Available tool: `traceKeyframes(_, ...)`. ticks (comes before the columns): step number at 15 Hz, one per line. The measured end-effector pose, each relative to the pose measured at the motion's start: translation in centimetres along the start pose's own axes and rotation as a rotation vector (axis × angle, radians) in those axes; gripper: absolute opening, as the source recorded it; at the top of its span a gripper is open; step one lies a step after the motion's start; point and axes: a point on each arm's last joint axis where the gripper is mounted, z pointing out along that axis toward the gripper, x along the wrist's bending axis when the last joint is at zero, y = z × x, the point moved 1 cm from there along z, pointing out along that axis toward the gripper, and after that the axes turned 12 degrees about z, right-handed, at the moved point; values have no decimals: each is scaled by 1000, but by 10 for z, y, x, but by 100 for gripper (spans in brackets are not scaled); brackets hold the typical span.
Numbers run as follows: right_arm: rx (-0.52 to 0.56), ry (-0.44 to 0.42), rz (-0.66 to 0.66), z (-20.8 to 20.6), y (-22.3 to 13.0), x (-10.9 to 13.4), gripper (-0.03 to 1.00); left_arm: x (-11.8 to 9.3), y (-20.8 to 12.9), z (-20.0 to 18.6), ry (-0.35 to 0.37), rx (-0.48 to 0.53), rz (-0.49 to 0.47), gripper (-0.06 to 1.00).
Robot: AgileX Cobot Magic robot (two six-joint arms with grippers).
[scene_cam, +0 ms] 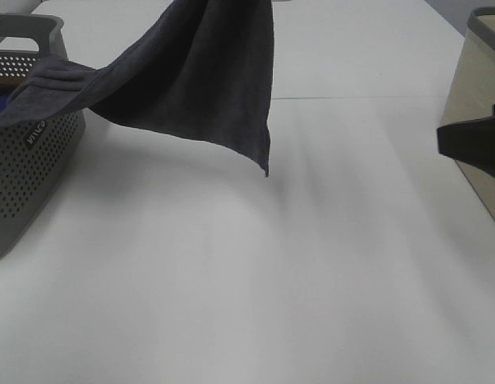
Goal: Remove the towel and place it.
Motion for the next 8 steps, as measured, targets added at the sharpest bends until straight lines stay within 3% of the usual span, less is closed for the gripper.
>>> traceKeyframes(3,-23,145,-7,27,20,7,66,-1,6,0,-10,-58,-34,0)
traceKeyframes(4,-37,235,-32,46,39,26,66,0,8,0,-4,-75,-41,0)
traceKeyframes(8,9,271,-102,86,46,59,66,-1,8,0,-8,-81,-46,0)
